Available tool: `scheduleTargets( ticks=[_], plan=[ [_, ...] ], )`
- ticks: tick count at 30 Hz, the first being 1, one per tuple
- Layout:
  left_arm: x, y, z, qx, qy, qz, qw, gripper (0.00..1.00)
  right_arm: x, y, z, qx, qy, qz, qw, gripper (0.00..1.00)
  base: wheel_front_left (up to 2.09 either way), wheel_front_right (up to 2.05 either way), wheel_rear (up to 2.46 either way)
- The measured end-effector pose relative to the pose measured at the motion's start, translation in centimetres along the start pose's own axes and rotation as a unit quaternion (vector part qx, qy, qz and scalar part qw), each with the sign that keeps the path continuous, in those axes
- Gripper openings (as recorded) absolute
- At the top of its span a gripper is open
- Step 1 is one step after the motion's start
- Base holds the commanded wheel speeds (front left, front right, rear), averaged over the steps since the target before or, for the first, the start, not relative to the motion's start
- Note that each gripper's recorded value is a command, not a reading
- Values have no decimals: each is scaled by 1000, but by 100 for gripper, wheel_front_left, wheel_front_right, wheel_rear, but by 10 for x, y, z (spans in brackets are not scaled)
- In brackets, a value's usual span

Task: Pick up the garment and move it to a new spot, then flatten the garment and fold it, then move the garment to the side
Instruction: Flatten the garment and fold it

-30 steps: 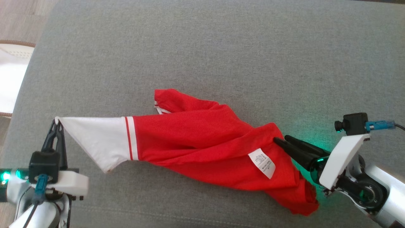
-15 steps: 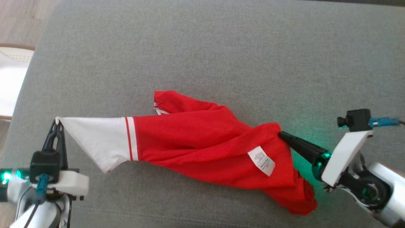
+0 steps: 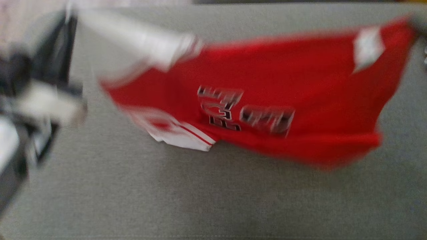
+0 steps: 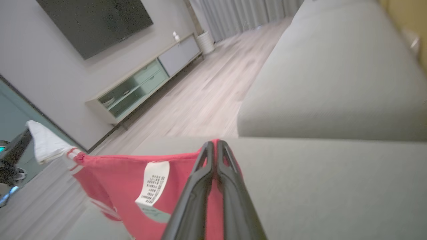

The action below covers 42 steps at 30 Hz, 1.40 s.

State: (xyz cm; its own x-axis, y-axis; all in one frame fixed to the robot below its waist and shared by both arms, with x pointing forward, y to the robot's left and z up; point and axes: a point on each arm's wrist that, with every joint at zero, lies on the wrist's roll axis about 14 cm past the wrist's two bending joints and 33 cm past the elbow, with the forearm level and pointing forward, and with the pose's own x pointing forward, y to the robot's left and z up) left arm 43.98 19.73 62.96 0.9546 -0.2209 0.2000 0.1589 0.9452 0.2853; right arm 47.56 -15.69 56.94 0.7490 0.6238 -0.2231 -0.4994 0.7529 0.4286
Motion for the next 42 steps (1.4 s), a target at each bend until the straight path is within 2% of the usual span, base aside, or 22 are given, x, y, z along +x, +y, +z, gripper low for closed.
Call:
scheduleTargets(
  ticks=[4,7,11,13,16,20,23,28,34,38,42],
  plan=[
    [84,-14,60,58,-79,-66,993,0,9,-34,79,-73,-64,-48,994,0,0,0,0],
    [144,-24,81,134,-107,-95,981,0,20,-58,128,-119,-106,-83,984,0,0,0,0],
    [210,-45,110,180,-169,-94,964,0,39,-79,174,-168,-167,-113,965,0,0,0,0],
    [233,-55,119,204,-203,-91,953,0,44,-90,187,-187,-191,-126,955,0,0,0,0],
    [259,-62,118,216,-236,-77,944,0,49,-109,187,-212,-203,-146,945,0,0,0,0],
    [274,-72,86,202,-227,-80,950,0,58,-127,168,-227,-198,-153,941,0,0,0,0],
    [270,-74,58,189,-198,-83,958,0,65,-129,150,-226,-189,-144,945,0,0,0,0],
    [232,-78,20,132,-159,-94,974,0,67,-129,95,-195,-140,-133,961,0,0,0,0],
    [144,-90,-38,59,-78,-118,988,0,41,-123,19,-150,-62,-138,977,0,0,0,0],
    [76,-97,-68,5,-14,-118,993,0,17,-109,-12,-132,-31,-137,981,0,0,0,0],
    [18,-100,-82,-27,32,-104,994,0,-7,-94,-40,-116,-10,-140,983,0,0,0,0]
  ],
)
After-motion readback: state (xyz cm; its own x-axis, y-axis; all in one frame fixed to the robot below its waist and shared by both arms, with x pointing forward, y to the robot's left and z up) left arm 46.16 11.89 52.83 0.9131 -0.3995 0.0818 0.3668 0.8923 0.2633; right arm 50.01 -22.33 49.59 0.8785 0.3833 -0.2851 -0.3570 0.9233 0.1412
